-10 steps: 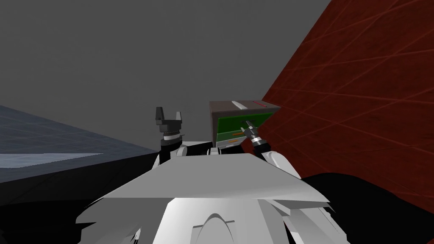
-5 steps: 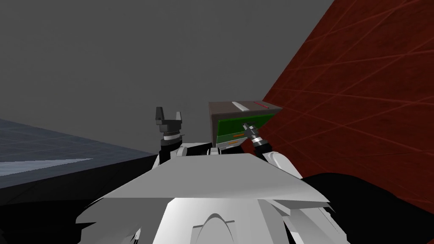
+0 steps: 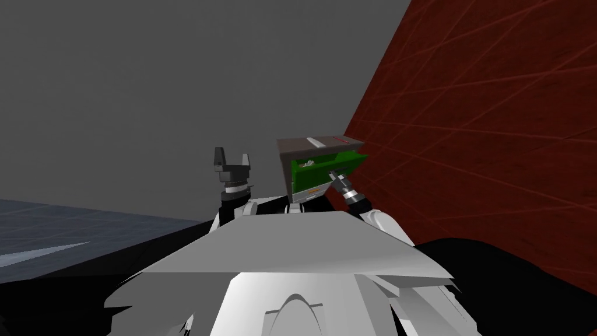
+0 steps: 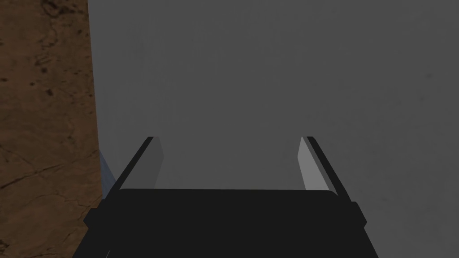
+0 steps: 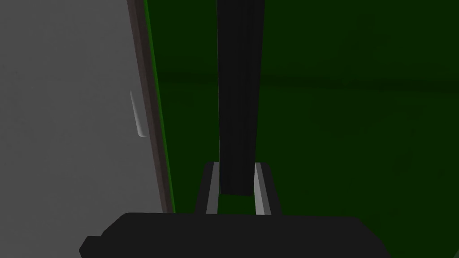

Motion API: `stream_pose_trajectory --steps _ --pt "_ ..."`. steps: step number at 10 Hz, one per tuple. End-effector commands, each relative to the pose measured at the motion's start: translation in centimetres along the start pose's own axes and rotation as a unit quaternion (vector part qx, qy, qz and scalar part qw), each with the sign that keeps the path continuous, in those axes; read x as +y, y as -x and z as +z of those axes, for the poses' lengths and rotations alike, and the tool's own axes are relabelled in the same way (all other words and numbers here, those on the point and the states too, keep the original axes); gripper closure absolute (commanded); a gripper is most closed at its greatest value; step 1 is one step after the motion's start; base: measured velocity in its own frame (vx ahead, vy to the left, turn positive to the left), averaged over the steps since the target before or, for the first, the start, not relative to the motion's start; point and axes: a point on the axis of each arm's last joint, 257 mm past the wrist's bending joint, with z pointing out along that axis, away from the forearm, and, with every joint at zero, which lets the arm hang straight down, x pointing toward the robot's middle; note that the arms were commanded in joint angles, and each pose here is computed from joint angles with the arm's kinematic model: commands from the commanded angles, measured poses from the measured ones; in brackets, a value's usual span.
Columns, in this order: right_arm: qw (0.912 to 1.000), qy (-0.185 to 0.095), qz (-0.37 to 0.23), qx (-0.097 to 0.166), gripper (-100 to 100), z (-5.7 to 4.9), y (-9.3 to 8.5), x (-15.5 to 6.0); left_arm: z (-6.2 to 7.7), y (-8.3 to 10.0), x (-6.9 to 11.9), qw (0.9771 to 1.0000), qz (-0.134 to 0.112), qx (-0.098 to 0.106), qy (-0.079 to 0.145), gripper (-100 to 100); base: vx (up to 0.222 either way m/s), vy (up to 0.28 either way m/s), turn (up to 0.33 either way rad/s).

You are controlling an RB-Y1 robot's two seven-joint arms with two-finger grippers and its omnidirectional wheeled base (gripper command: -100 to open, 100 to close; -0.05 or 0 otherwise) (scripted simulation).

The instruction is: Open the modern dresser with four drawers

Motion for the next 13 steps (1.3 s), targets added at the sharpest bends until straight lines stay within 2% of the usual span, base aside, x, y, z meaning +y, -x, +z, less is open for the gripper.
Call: stream_pose_trajectory --steps 1,2,3,11,12,13 --pt "1.0000 0.002 0.001 -0.005 100 -0.2 0.4 0.0 0.0 0.0 0.0 1.0000 0.000 0.000 0.000 0 -0.160 -0.087 -0.038" --pt "1.0000 0.002 0.002 -0.007 100 -0.2 0.6 0.0 0.0 0.0 0.0 1.0000 0.000 0.000 0.000 0 -0.168 -0.061 -0.030" --pt "1.0000 0.000 0.001 -0.010 -100 -0.8 0.5 -1.4 0.0 0.0 0.0 1.0000 0.000 0.000 0.000 0 -0.045 -0.010 -0.080" --pt "0.9994 0.002 0.001 -0.034 -100 -3.0 2.0 -6.0 0.0 0.0 0.0 1.0000 0.000 0.000 0.000 0 0.062 0.022 -0.053" --pt "0.9995 0.009 0.004 -0.031 -100 -3.0 1.7 -4.9 0.0 0.0 0.0 1.0000 0.000 0.000 0.000 0 0.025 0.012 -0.011" --pt "0.9994 0.011 0.004 -0.032 0 -3.1 1.7 -4.8 0.0 0.0 0.0 1.0000 0.000 0.000 0.000 0 0.009 0.000 0.001"
